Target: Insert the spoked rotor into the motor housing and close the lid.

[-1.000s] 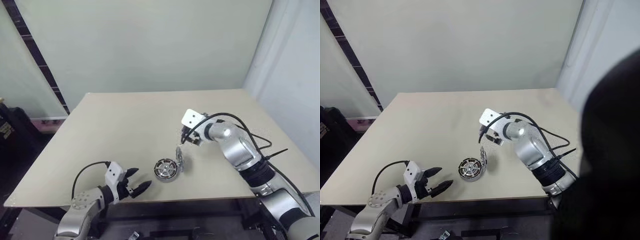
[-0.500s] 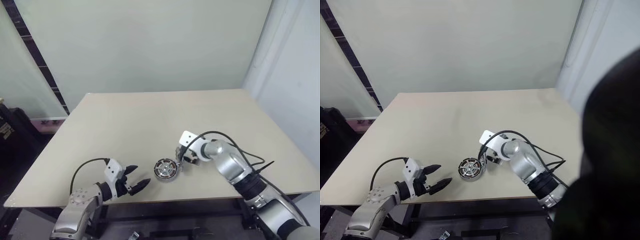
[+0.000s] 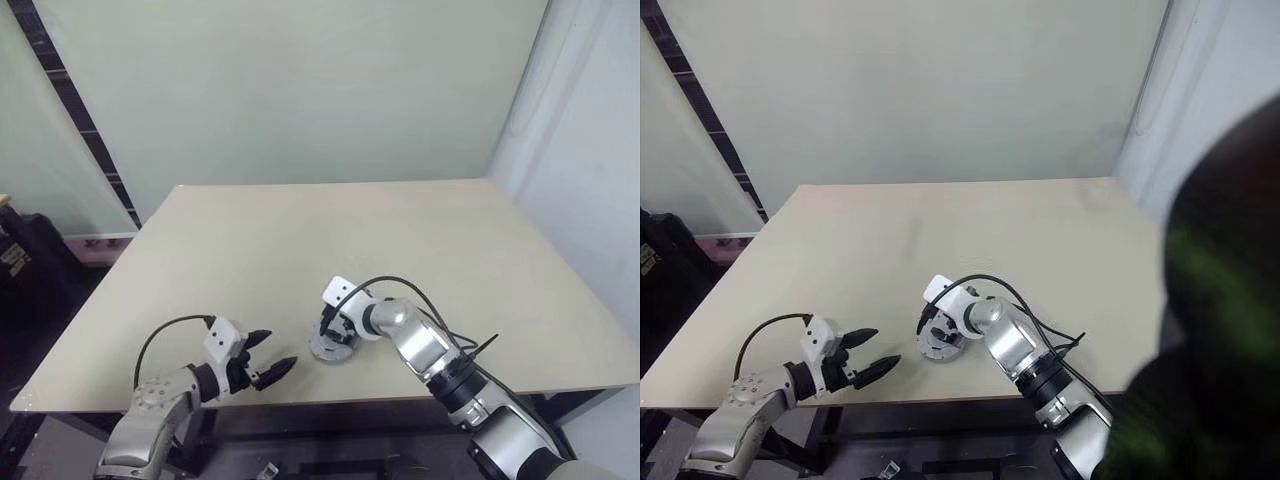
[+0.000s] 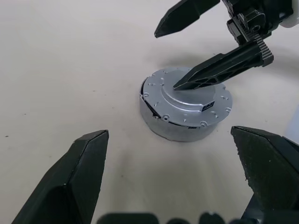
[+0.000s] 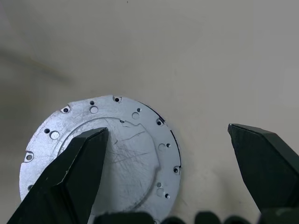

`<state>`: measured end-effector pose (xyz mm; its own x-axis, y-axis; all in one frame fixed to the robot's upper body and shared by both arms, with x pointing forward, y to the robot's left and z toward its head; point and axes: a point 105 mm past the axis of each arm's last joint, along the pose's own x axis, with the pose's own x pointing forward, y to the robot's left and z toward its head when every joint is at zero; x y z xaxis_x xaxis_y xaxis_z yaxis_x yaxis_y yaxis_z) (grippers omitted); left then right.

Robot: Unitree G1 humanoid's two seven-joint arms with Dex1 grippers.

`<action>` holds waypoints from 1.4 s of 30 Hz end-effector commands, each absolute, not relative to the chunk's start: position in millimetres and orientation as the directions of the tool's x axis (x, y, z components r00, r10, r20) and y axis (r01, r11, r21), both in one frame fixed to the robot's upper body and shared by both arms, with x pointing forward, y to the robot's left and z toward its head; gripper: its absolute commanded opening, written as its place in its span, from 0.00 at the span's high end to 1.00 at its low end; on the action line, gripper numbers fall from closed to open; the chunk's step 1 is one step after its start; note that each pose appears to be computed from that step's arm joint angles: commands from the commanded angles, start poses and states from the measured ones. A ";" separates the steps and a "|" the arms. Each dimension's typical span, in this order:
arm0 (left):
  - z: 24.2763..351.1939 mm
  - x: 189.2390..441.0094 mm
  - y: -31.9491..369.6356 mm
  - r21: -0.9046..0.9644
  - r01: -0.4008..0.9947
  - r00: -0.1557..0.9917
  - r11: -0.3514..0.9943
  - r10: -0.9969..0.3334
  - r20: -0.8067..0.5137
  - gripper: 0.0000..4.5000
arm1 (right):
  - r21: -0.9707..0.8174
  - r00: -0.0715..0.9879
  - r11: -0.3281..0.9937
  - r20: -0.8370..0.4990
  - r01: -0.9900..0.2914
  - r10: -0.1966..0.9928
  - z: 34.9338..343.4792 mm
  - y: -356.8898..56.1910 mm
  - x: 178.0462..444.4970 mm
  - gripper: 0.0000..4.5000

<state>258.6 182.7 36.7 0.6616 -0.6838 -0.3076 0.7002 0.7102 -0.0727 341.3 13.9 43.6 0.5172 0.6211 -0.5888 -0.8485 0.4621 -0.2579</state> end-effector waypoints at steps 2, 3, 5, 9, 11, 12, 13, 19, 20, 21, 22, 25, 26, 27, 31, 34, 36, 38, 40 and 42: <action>53.0 261.8 184.7 -0.030 0.704 0.679 0.710 -0.684 -0.267 0.00 | -0.179 0.488 0.464 -0.484 -0.868 0.726 69.3 15.8 345.8 0.00; 53.3 262.0 184.7 -0.031 0.703 0.680 0.711 -0.684 -0.264 0.00 | -0.169 0.482 0.460 -0.471 -0.872 0.739 72.0 14.0 346.5 0.00; 53.6 261.9 184.1 -0.035 0.703 0.680 0.711 -0.685 -0.260 0.08 | -0.108 0.449 0.451 -0.440 -0.886 0.778 77.0 11.0 346.5 0.00; 53.6 262.1 182.8 -0.038 0.705 0.678 0.708 -0.689 -0.258 0.34 | -0.018 0.385 0.407 -0.363 -0.913 0.848 88.8 3.3 346.3 0.00; 53.7 262.2 182.5 -0.038 0.708 0.675 0.705 -0.692 -0.258 0.50 | -0.009 0.354 0.375 -0.352 -0.927 0.867 90.4 -3.2 346.4 0.00; 53.7 262.2 182.4 -0.038 0.709 0.674 0.704 -0.692 -0.258 0.58 | -0.002 0.345 0.368 -0.353 -0.930 0.870 89.9 -6.0 346.8 0.00; 53.9 262.2 182.4 -0.037 0.710 0.673 0.703 -0.694 -0.258 0.66 | -0.002 0.331 0.353 -0.356 -0.935 0.874 89.0 -8.7 346.7 0.00; 54.0 262.1 182.7 -0.035 0.719 0.663 0.694 -0.700 -0.264 1.00 | -0.004 0.274 0.295 -0.390 -0.955 0.879 76.2 -15.0 345.0 0.00; 54.1 262.1 182.9 -0.035 0.719 0.663 0.694 -0.701 -0.264 1.00 | -0.005 0.262 0.283 -0.394 -0.959 0.881 74.3 -14.3 344.2 0.00; 54.2 261.8 182.7 -0.035 0.721 0.661 0.692 -0.702 -0.266 1.00 | -0.003 0.256 0.278 -0.396 -0.961 0.882 71.5 -13.1 343.8 0.00; 54.2 261.4 182.4 -0.035 0.723 0.659 0.690 -0.703 -0.268 1.00 | 0.000 0.249 0.272 -0.399 -0.962 0.882 68.9 -11.9 343.4 0.00; 53.8 260.0 182.6 -0.036 0.726 0.654 0.687 -0.705 -0.274 1.00 | 0.003 0.235 0.259 -0.408 -0.966 0.882 61.9 -8.8 342.8 0.00; 53.7 259.7 183.0 -0.036 0.726 0.653 0.686 -0.705 -0.277 1.00 | 0.003 0.232 0.256 -0.410 -0.967 0.882 60.1 -7.7 342.8 0.00; 53.7 259.4 183.7 -0.036 0.726 0.652 0.686 -0.705 -0.278 1.00 | 0.004 0.229 0.253 -0.414 -0.967 0.881 58.0 -6.6 342.7 0.00; 54.7 258.1 186.9 -0.029 0.725 0.653 0.688 -0.701 -0.287 1.00 | 0.005 0.216 0.241 -0.427 -0.971 0.878 50.1 -2.8 341.6 0.00; 55.1 257.4 189.0 -0.024 0.724 0.654 0.689 -0.698 -0.293 1.00 | -0.002 0.209 0.232 -0.445 -0.973 0.871 43.6 -1.4 340.5 0.00; 55.2 257.0 190.1 -0.023 0.724 0.654 0.690 -0.696 -0.296 1.00 | -0.003 0.207 0.230 -0.450 -0.973 0.869 40.7 -0.4 340.2 0.00; 55.2 256.7 190.8 -0.021 0.723 0.654 0.690 -0.695 -0.298 1.00 | -0.001 0.199 0.223 -0.457 -0.975 0.867 37.9 0.9 339.0 0.00; 55.1 256.4 191.6 -0.020 0.723 0.654 0.691 -0.694 -0.301 1.00 | -0.001 0.193 0.217 -0.463 -0.976 0.865 35.4 2.3 337.7 0.00; 55.1 256.2 191.9 -0.020 0.723 0.654 0.691 -0.693 -0.303 1.00 | 0.000 0.192 0.217 -0.463 -0.976 0.865 34.4 3.9 337.3 0.00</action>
<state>253.3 190.5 40.6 0.6421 -0.6897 -0.3346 0.7156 0.6958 -0.0612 331.5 -4.3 18.7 0.1859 0.8506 -0.4919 -0.9694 0.2403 0.0493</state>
